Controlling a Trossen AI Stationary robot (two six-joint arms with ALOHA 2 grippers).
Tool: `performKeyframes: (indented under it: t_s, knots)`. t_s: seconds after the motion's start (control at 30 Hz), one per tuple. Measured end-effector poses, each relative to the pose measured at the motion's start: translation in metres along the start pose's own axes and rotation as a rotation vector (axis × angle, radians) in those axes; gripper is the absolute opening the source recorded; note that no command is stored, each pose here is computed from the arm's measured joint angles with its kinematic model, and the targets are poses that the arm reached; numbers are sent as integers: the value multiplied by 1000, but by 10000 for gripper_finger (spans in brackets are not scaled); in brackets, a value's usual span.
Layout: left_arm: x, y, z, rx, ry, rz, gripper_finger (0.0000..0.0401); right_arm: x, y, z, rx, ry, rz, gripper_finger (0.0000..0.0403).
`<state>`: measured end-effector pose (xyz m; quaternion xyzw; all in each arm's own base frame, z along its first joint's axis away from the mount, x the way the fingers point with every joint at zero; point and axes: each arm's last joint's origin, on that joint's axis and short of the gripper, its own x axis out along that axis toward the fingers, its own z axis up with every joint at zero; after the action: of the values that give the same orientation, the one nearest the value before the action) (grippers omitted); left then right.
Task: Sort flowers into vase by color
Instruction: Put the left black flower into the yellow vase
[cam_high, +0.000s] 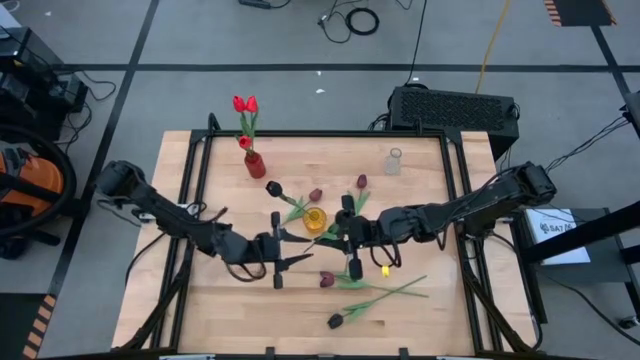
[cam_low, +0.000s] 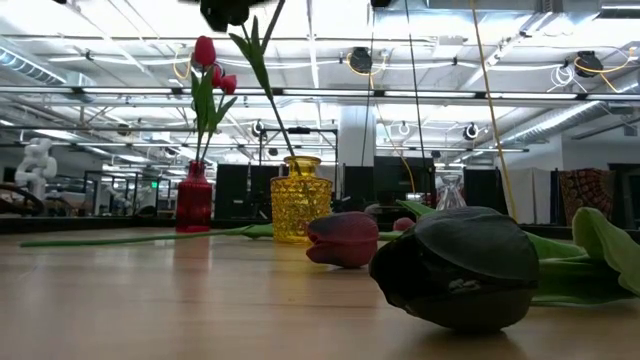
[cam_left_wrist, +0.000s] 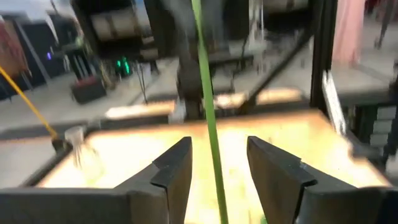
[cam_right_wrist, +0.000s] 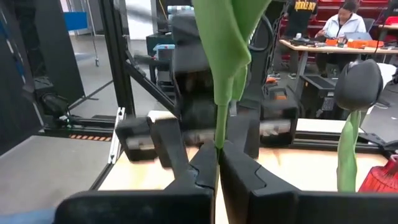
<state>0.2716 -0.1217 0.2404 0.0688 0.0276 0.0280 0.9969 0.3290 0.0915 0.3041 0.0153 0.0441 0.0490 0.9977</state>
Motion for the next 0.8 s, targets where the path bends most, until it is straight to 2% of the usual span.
performKeyframes:
  t_s: [0.33, 0.47, 0.67, 0.8]
  knots:
    - [4, 2, -6, -31, 35, -21, 151, -1, 0, 1, -6, 6, 1, 3]
    - [4, 1, -7, -24, 35, -74, 105, -1, 0, 1, -11, 7, 1, 3]
    - [4, 2, -5, -36, 22, -72, 17, -1, 0, 1, -11, 4, 5, 6]
    - [2, 2, -3, -39, 18, -73, 14, -1, 0, 2, -11, -8, 4, 30]
